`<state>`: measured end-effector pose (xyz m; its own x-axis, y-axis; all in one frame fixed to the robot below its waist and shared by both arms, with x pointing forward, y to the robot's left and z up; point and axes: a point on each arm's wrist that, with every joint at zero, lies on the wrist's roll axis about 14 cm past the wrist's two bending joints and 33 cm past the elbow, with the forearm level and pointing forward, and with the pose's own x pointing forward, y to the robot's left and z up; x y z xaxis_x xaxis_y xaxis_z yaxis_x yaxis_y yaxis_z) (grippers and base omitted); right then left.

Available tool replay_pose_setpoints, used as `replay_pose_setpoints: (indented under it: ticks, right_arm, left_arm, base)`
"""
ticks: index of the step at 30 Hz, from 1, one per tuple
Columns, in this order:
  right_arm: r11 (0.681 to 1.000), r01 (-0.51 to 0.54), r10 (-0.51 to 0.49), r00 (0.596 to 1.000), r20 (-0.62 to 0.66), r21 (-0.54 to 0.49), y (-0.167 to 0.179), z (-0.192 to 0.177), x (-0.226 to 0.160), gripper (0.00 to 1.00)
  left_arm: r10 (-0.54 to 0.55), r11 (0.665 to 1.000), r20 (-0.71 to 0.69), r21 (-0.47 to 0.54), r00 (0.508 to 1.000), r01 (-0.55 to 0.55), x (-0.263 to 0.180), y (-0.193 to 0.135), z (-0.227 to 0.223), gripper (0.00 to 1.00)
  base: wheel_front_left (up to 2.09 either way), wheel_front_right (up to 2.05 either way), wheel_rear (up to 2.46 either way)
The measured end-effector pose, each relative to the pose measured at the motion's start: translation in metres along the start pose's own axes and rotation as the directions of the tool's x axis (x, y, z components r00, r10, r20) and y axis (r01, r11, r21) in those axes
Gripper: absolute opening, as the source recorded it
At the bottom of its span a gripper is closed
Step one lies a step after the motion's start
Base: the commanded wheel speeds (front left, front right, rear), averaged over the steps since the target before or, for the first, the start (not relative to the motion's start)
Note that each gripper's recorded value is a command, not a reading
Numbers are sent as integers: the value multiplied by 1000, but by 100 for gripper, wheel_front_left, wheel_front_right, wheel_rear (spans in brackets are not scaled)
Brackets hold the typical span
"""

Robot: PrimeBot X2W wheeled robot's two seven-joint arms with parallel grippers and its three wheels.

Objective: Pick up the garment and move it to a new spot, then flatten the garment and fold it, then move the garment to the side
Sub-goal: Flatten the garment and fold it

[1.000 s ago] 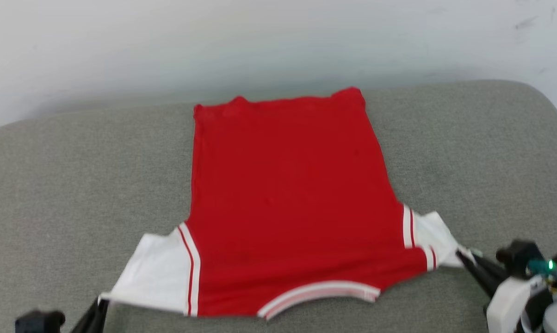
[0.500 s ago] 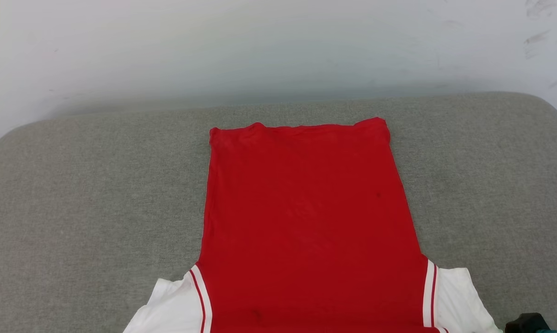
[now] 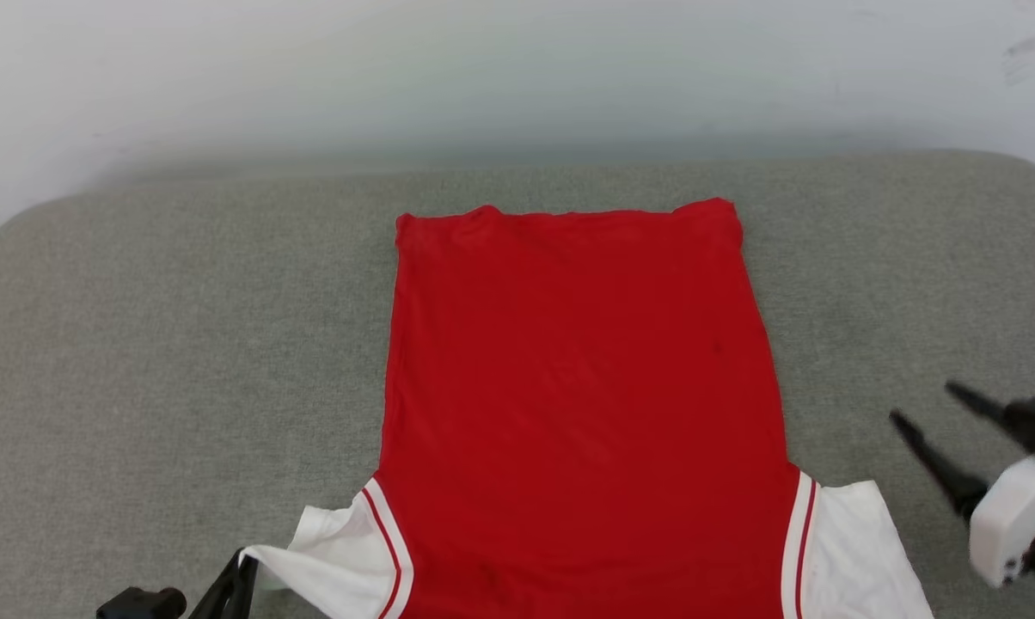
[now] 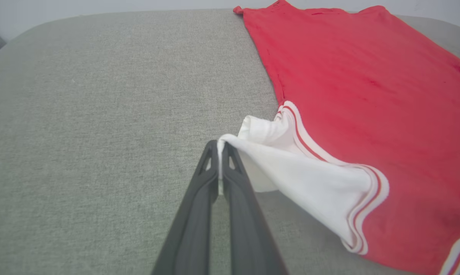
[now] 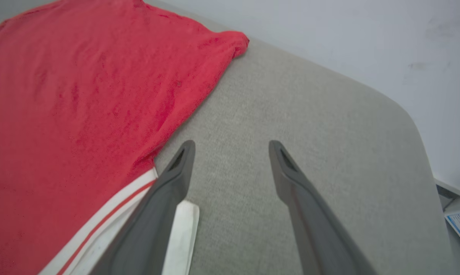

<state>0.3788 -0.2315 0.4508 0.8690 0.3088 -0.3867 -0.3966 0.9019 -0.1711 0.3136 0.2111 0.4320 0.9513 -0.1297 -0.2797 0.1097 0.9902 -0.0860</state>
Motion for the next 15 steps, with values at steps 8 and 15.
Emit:
replay_pose_setpoints:
  ticks: [8, 15]
  right_arm:
    - [989, 118, -92, 962, 256, -88, -64, 148, 38, 100]
    - [998, 58, -59, 998, -29, -32, -71, 156, 121, 100]
  left_arm:
    - [-7, 1000, 61, 27, 998, 5, 21, -5, 22, 0]
    - [-13, 999, 53, 35, 999, 11, 50, -8, 20, 0]
  base:
    - [0, 0, 0]
    - [0, 0, 0]
